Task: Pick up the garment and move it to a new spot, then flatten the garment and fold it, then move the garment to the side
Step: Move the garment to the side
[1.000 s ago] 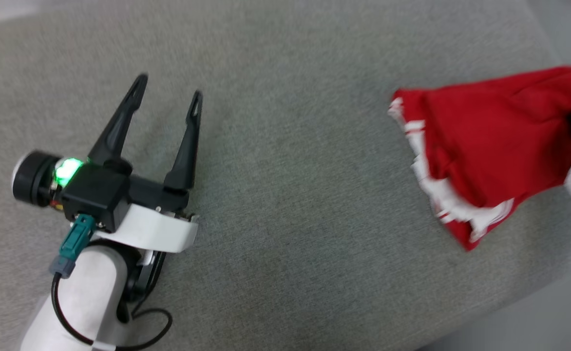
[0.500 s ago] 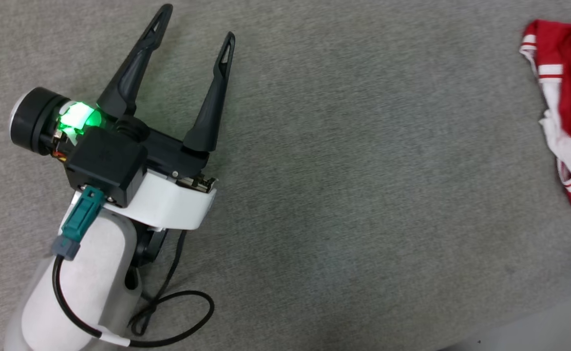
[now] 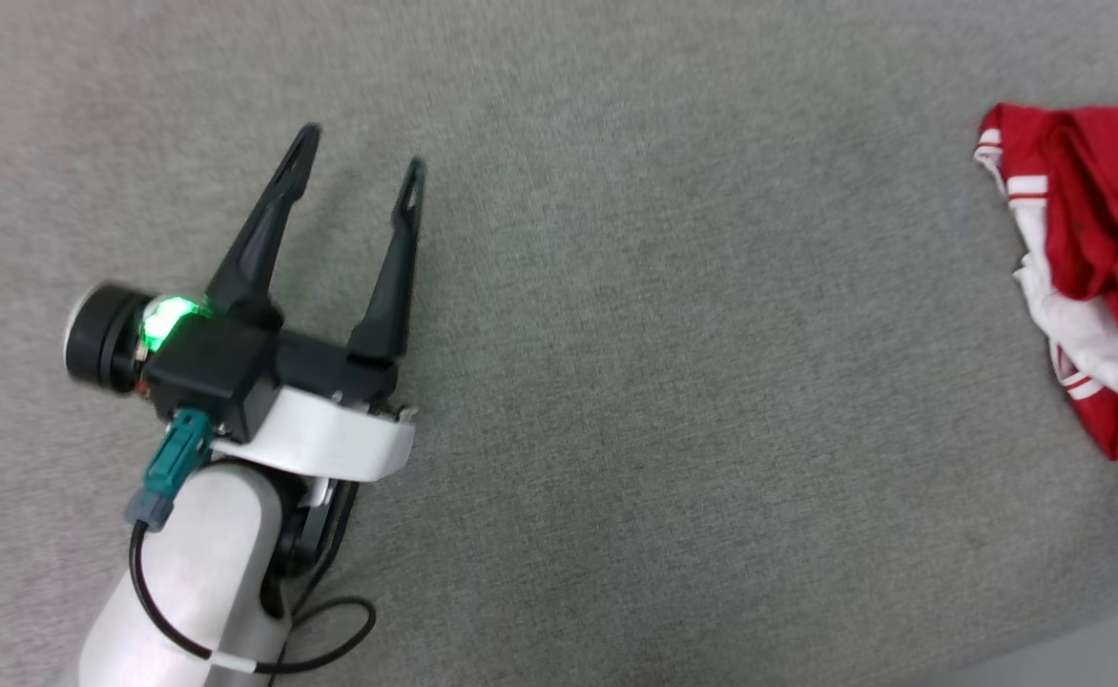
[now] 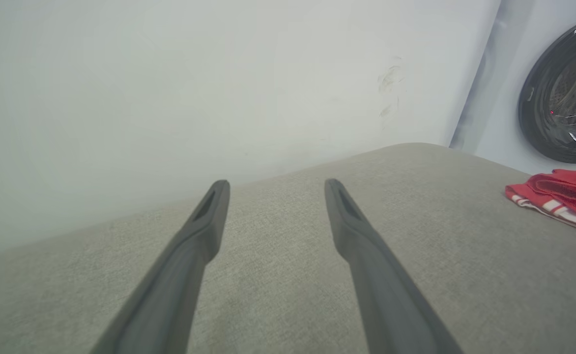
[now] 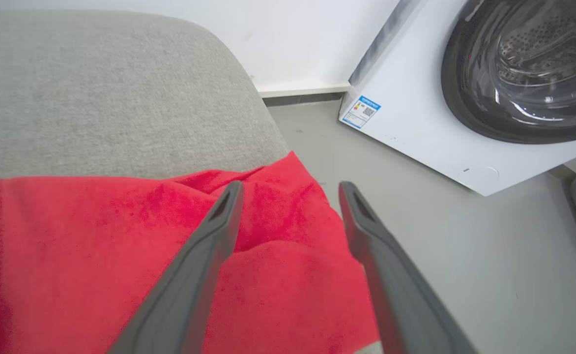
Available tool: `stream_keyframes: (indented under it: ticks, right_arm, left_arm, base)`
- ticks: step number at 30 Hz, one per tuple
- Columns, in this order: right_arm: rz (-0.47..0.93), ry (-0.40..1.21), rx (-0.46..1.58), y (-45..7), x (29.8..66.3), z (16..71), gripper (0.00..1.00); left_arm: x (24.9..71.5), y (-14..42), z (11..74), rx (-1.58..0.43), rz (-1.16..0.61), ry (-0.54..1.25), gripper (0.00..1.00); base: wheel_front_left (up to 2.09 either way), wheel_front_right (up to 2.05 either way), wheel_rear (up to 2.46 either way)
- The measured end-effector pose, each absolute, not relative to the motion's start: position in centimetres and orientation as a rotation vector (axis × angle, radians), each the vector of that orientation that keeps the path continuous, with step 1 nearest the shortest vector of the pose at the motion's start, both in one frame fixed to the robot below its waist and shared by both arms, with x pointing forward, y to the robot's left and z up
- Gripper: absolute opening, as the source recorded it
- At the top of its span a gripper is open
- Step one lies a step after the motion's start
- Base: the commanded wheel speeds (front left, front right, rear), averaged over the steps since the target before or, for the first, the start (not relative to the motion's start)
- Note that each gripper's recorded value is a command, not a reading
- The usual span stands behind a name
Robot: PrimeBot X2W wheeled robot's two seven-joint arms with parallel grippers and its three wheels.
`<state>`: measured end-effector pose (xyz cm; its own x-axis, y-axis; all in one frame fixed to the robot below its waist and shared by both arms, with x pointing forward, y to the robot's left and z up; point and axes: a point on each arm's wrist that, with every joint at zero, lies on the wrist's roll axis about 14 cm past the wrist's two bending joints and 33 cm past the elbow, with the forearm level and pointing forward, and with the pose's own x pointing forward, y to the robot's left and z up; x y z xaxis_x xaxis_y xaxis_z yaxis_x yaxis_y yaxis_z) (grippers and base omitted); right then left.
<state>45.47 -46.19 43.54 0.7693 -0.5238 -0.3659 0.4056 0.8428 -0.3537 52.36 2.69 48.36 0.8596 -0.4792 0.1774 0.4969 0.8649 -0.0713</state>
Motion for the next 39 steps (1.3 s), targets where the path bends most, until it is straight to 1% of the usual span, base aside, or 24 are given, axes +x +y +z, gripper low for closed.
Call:
stream_keyframes:
  ticks: [5, 10, 15, 25, 32, 39]
  right_arm:
    - [-0.43, 0.346, -0.248, -42.6, 45.4, 46.5, 1.0]
    - [-0.353, 0.25, -0.202, -38.7, 44.0, 48.6, 1.0]
    - [-0.246, 0.162, -0.144, -33.7, 42.7, 50.1, 1.0]
    - [-0.031, 0.084, 0.001, -24.0, 41.2, 50.8, 1.0]
    - [0.069, 0.03, 0.057, -19.5, 39.4, 52.2, 1.0]
    - [0.092, 0.005, 0.058, -18.3, 36.5, 53.5, 1.0]
  left_arm:
    - [50.4, 5.4, 49.3, -0.101, -0.416, -0.13, 1.0]
    - [48.2, 8.4, 50.7, -0.082, -0.311, -0.126, 1.0]
    - [45.8, 12.0, 51.4, -0.064, -0.201, -0.118, 1.0]
    - [41.3, 17.9, 51.9, -0.041, -0.025, -0.099, 1.0]
    - [38.1, 20.1, 52.1, -0.025, 0.03, -0.096, 1.0]
    - [35.5, 20.2, 52.2, -0.017, 0.023, -0.099, 1.0]
  base:
    - [0.0, 0.0, 0.0]
    - [0.0, 0.0, 0.0]
    - [0.0, 0.0, 0.0]
    - [0.0, 0.0, 0.0]
    - [0.0, 0.0, 0.0]
    - [0.0, 0.0, 0.0]
